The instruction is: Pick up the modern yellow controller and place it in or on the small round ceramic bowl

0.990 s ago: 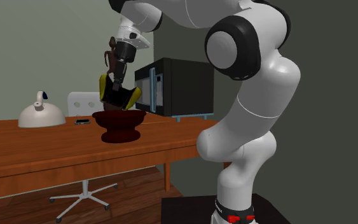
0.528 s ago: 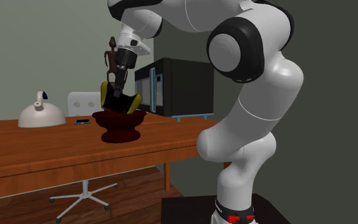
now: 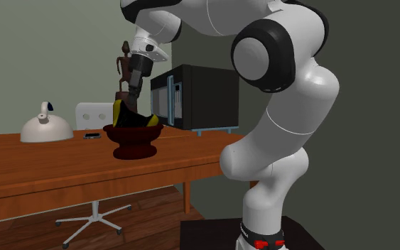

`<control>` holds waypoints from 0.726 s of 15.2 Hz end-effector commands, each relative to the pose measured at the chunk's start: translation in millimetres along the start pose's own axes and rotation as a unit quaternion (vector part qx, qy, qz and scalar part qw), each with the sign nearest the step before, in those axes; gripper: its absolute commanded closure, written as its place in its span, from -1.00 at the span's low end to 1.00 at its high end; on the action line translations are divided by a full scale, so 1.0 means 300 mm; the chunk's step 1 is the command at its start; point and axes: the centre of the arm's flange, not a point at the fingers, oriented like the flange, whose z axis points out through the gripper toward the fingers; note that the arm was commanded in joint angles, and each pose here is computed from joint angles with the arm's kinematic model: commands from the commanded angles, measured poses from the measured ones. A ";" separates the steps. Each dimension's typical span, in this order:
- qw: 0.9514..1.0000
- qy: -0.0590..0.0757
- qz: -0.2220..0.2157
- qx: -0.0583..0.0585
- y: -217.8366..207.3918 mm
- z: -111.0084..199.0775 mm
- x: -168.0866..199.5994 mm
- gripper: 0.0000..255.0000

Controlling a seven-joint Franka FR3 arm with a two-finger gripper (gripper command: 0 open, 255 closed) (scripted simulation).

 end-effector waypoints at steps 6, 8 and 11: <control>1.000 0.000 0.000 0.000 0.000 -0.167 0.000 -1.00; 1.000 0.000 0.000 0.000 0.000 -0.167 0.000 -1.00; 1.000 0.000 0.000 0.000 0.000 -0.167 0.000 -1.00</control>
